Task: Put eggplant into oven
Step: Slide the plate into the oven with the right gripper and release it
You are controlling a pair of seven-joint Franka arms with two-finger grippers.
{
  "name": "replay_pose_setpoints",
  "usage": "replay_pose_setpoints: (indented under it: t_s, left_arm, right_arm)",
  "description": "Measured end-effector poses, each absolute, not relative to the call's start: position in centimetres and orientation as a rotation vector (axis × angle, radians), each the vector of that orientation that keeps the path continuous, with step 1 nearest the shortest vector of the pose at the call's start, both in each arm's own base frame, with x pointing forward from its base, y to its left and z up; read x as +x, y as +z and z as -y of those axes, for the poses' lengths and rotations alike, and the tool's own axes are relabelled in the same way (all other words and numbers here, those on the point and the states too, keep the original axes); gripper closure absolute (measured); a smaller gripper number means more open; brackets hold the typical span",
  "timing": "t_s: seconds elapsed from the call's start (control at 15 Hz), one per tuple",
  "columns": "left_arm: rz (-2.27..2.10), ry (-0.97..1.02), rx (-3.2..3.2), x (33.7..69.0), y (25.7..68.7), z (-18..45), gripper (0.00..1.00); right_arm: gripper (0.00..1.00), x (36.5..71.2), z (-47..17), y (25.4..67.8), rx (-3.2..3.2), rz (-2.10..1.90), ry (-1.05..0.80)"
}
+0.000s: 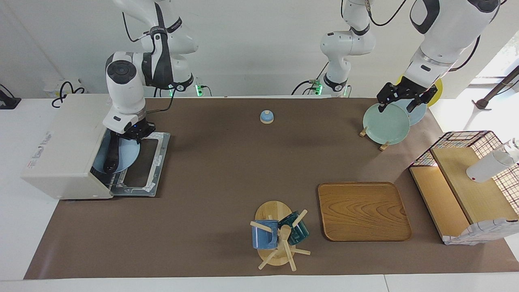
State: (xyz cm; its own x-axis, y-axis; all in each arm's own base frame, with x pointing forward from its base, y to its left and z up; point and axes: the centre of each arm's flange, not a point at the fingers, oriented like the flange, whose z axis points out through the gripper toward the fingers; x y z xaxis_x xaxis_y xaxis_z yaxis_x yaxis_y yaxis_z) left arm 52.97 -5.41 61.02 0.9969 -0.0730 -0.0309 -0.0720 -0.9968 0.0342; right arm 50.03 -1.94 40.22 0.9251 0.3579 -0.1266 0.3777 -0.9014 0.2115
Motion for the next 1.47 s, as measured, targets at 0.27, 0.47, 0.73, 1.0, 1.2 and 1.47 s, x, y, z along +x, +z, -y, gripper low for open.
replay_pose_setpoints:
  t_s: [0.27,0.47,0.73,1.0,1.2,1.47]
  left_arm:
    - [0.113,-0.05,3.106,53.0,61.0,5.4,0.0]
    - [0.113,-0.05,3.106,53.0,61.0,5.4,0.0]
    - [0.113,-0.05,3.106,53.0,61.0,5.4,0.0]
    - [0.113,-0.05,3.106,53.0,61.0,5.4,0.0]
    - [0.113,-0.05,3.106,53.0,61.0,5.4,0.0]
    - [0.113,-0.05,3.106,53.0,61.0,5.4,0.0]
  right_arm:
    - [0.98,49.9,2.6,39.9,2.844,-0.614,-0.099]
    - [0.98,49.7,4.0,39.6,2.846,-0.622,-0.108]
    - [0.84,49.5,4.3,39.7,2.838,-0.659,-0.113]
    - [0.7,49.5,4.1,39.8,2.832,-0.687,-0.112]
    - [0.73,50.1,1.5,40.7,2.875,-0.708,-0.07]
    - [0.99,49.9,-7.2,40.1,2.961,-0.608,-0.03]
